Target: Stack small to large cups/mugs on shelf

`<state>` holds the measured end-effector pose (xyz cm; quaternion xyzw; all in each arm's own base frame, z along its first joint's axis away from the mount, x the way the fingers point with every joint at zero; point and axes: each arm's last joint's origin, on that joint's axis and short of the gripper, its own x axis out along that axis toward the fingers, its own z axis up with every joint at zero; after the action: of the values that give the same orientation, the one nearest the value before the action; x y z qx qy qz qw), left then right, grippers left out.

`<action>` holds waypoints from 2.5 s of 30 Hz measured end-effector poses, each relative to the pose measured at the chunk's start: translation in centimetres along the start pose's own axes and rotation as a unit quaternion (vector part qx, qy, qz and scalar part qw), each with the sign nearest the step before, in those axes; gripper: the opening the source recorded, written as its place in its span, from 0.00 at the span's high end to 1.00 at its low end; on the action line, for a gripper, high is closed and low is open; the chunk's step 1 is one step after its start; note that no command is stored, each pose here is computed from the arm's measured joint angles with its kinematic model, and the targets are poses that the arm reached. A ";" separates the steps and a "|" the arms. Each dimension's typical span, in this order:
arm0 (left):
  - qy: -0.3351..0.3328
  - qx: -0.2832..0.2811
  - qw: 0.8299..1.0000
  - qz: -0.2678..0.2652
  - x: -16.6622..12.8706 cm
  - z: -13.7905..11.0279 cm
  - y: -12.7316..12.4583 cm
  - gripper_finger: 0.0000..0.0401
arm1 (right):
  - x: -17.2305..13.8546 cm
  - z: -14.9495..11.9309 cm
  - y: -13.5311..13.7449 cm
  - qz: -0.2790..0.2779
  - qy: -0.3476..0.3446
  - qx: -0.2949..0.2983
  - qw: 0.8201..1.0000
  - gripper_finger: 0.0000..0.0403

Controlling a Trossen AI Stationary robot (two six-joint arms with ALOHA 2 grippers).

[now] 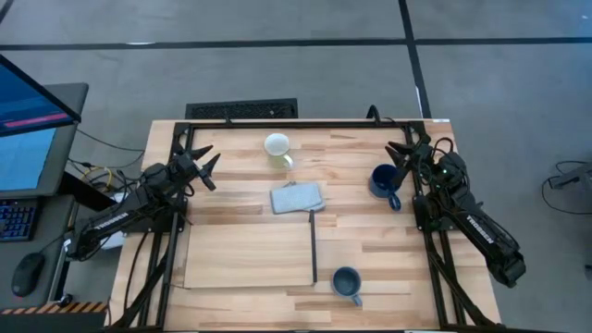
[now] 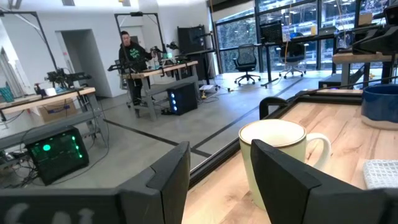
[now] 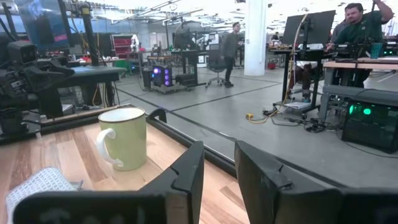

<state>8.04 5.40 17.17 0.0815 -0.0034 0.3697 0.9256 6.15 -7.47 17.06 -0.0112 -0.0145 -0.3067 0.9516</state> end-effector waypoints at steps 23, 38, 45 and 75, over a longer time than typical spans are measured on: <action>0.000 -0.009 1.000 0.001 0.0 0.0 0.0 0.59 | 0.0 0.0 0.0 0.000 0.000 0.000 1.000 0.72; 0.000 -0.016 1.000 0.001 0.0 0.0 0.0 0.59 | 0.0 0.2 0.0 0.001 -0.010 0.221 0.975 0.72; 0.000 -0.016 1.000 0.000 0.0 0.0 0.0 0.59 | 0.0 0.2 0.0 0.001 -0.008 0.255 0.967 0.72; 0.000 -0.015 1.000 0.001 0.0 0.0 0.0 0.59 | 0.0 0.1 0.0 -0.003 -0.006 0.257 0.966 0.28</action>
<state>8.04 5.40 17.17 0.0671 -0.0091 0.3701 0.9265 6.13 -7.49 17.15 0.2318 -0.0981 -0.2954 0.9216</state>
